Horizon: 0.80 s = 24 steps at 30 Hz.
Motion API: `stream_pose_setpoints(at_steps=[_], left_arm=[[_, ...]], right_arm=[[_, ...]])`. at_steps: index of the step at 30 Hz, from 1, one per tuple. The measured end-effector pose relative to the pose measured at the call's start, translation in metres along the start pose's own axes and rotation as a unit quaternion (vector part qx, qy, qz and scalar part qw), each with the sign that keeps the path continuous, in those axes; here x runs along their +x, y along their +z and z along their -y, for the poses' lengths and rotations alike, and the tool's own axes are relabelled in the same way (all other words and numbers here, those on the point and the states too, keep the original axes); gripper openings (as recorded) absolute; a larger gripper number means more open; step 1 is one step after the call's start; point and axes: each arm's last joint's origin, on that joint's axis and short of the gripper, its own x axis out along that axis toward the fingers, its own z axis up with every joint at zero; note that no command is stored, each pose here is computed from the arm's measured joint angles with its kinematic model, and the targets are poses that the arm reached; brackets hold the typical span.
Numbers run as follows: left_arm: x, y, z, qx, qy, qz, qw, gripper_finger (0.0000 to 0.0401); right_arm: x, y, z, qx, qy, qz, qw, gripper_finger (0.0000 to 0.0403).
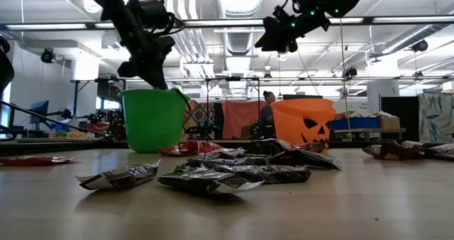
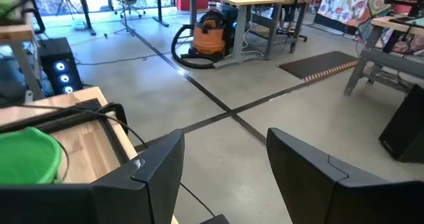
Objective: Sort candy
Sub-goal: Put the black chocolate into the green bucket, then put the brown chocolate into the orange bucket
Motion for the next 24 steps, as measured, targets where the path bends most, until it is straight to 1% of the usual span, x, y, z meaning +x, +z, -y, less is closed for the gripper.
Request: stream_pose_setpoints(at_steps=[3, 8, 11, 14, 17, 20, 22, 24], left_arm=[[0.003, 0.0, 0.0, -0.001, 0.001, -0.005, 1.0, 0.0055], [0.002, 0.0, 0.0, 0.002, 0.001, -0.003, 1.0, 0.0099], [0.0, 0.0, 0.0, 0.005, 0.0, -0.001, 1.0, 0.012], [-0.005, -0.001, 0.002, 0.009, -0.004, 0.008, 1.0, 0.0133], [-0.018, -0.001, 0.008, 0.019, -0.017, 0.039, 0.999, 0.0138], [-0.039, 0.001, 0.018, 0.046, -0.045, 0.101, 0.993, 0.0138], [-0.058, 0.0, 0.027, 0.069, -0.076, 0.15, 0.983, 0.0139], [-0.077, -0.001, 0.037, 0.089, -0.115, 0.198, 0.969, 0.0139]], right_arm=[[-0.003, 0.005, -0.002, 0.031, 0.008, -0.003, 0.999, 0.021], [-0.011, 0.02, -0.009, 0.087, 0.056, -0.019, 0.994, 0.021], [-0.015, 0.025, -0.018, 0.121, 0.068, -0.061, 0.988, 0.0207], [-0.021, 0.029, -0.031, 0.151, 0.09, -0.122, 0.977, 0.0203], [-0.029, 0.029, -0.051, 0.185, 0.124, -0.189, 0.956, 0.0197], [-0.036, 0.025, -0.076, 0.221, 0.157, -0.263, 0.926, 0.019], [-0.042, 0.023, -0.094, 0.242, 0.169, -0.313, 0.903, 0.0186], [-0.05, 0.018, -0.112, 0.264, 0.171, -0.37, 0.874, 0.0182]])
